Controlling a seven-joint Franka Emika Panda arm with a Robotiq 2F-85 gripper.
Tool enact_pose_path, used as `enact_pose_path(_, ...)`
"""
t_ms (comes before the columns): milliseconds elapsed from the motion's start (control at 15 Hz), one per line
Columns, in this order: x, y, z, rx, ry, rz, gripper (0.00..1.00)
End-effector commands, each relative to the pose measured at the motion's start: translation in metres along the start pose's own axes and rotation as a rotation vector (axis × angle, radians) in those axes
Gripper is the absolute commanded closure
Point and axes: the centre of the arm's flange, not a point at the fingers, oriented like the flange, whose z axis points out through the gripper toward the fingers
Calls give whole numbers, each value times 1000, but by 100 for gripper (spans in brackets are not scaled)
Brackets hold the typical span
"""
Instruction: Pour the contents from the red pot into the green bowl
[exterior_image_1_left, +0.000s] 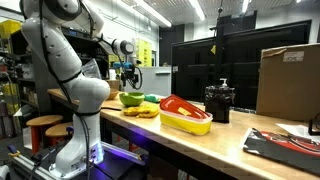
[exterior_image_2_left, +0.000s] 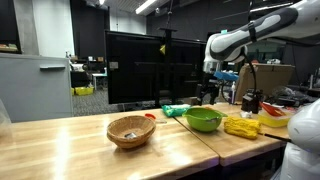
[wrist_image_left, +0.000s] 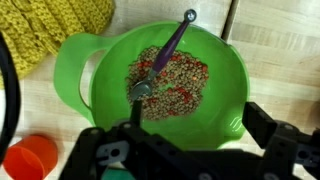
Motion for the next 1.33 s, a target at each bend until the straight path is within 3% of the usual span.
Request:
enact_pose_path(0, 7, -2, -9, -48, -22, -178, 0)
enact_pose_path(267, 19, -11, -24, -85, -44, -388, 0)
enact_pose_path(600, 56, -34, -35, -65, -4, -663, 0)
enact_pose_path(1000, 157, -65, -41, -46, 41, -988, 0)
enact_pose_path(1267, 226, -90, -25, 23, 53, -1076, 0)
